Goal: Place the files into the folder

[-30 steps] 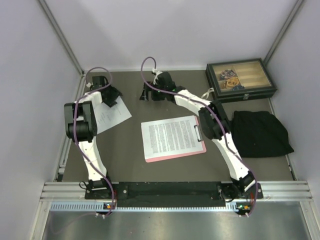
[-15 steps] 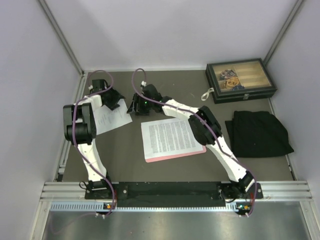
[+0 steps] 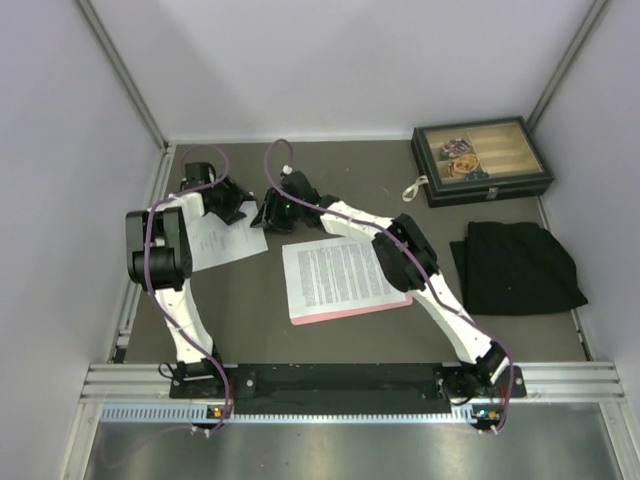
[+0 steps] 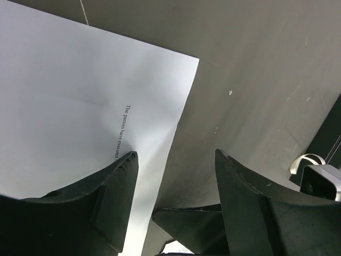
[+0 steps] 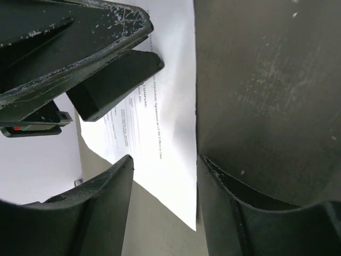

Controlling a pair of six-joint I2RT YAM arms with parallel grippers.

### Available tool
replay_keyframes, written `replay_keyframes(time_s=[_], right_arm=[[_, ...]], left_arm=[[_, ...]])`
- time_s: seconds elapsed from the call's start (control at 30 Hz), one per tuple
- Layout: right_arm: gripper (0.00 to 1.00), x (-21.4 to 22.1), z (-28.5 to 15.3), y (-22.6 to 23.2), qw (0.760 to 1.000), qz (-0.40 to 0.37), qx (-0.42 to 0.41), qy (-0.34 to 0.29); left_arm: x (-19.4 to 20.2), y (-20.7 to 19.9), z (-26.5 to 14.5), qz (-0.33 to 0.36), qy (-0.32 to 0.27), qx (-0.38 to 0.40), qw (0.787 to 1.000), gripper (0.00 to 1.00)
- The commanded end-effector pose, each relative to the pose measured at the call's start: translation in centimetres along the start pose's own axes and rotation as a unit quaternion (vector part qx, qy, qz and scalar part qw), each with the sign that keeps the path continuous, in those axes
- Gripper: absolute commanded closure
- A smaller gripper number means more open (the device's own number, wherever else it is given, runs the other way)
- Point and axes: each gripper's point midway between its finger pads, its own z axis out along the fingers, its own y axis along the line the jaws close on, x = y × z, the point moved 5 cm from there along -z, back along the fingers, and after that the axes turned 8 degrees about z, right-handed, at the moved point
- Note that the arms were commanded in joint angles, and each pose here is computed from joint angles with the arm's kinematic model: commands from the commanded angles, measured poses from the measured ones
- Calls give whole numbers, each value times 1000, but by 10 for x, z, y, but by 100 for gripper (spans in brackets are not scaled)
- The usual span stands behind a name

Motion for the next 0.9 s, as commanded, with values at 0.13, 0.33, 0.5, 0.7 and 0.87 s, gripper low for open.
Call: replay_keyframes(time_s=[0.13, 0.33, 0.5, 0.7, 0.87], right_arm=[[50, 49, 22, -7, 997, 8, -39, 67], [49, 39, 21, 1, 994, -18, -91, 65], [46, 24, 7, -4, 995, -59, -65, 47], [42, 23, -21, -15, 992, -119, -12, 46], [32, 13, -32, -13, 986, -165, 15, 26]], left_arm=[[68, 54, 9, -50, 123, -93, 987, 34], [72, 51, 4, -49, 129, -83, 987, 33], [61, 39, -8, -1, 117, -77, 990, 28], [20, 22, -47, 63, 32, -141, 988, 18], [1, 28, -54, 76, 5, -200, 977, 15]])
